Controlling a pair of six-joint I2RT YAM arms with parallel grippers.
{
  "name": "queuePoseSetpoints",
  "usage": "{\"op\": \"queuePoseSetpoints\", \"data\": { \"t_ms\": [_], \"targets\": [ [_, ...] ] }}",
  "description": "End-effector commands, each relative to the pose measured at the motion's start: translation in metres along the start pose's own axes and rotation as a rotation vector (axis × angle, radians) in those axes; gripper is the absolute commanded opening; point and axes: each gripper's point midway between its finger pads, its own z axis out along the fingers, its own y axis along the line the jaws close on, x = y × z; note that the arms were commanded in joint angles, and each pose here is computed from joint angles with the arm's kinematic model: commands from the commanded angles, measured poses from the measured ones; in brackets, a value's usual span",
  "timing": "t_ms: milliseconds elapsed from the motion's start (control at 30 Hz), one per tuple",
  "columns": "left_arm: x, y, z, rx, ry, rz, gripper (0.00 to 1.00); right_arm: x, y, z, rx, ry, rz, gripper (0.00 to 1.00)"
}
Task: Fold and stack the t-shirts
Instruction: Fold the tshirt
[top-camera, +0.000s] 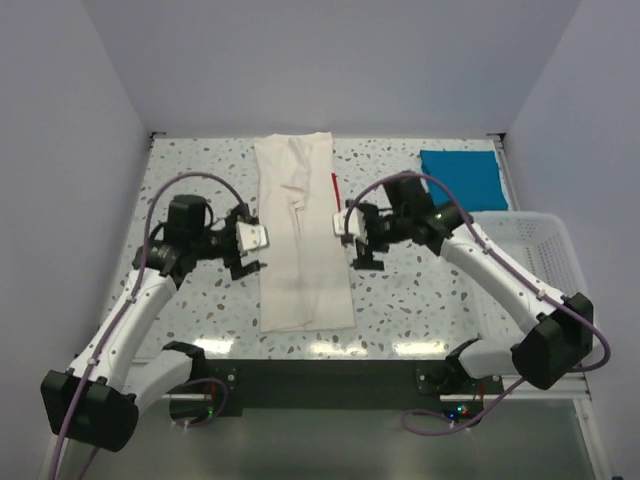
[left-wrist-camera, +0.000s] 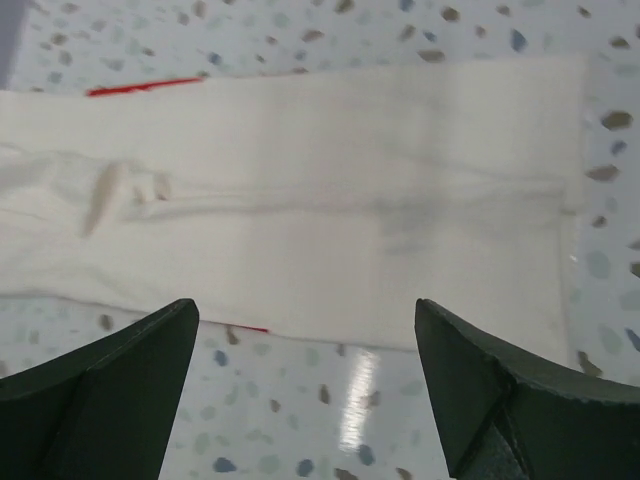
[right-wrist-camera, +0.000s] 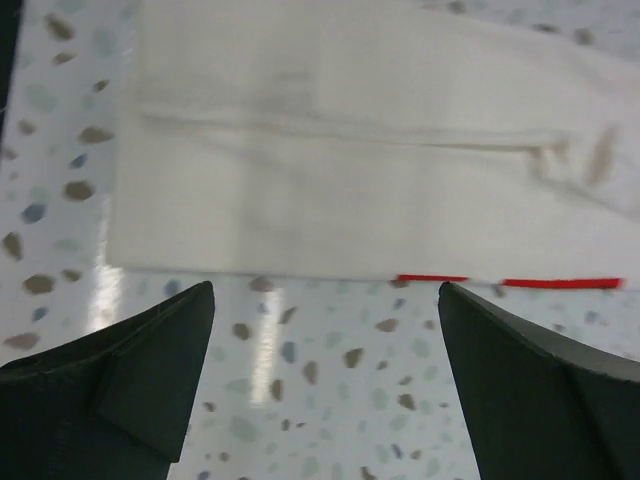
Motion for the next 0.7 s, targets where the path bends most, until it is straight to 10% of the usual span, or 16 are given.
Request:
{"op": "queuePoseSetpoints", "data": {
  "t_ms": [0, 333, 667],
  "targets": [
    [0.048, -0.086, 0.009, 0.230, 0.079, 0.072, 0.93, 0.037, 0.098, 0.014, -0.257, 0.064, -0.123, 0.97],
    [0.101, -0.184, 0.040, 0.434, 0.184, 0.233, 0.71, 0.063, 0.192, 0.075, -0.400, 0.120, -0.145, 0.59],
    [0.131, -0.194, 0.042, 0.467, 0.273, 0.289, 0.57, 0.095, 0.184, 0.106, -0.340, 0.219, -0.181, 0.53]
  ]
}}
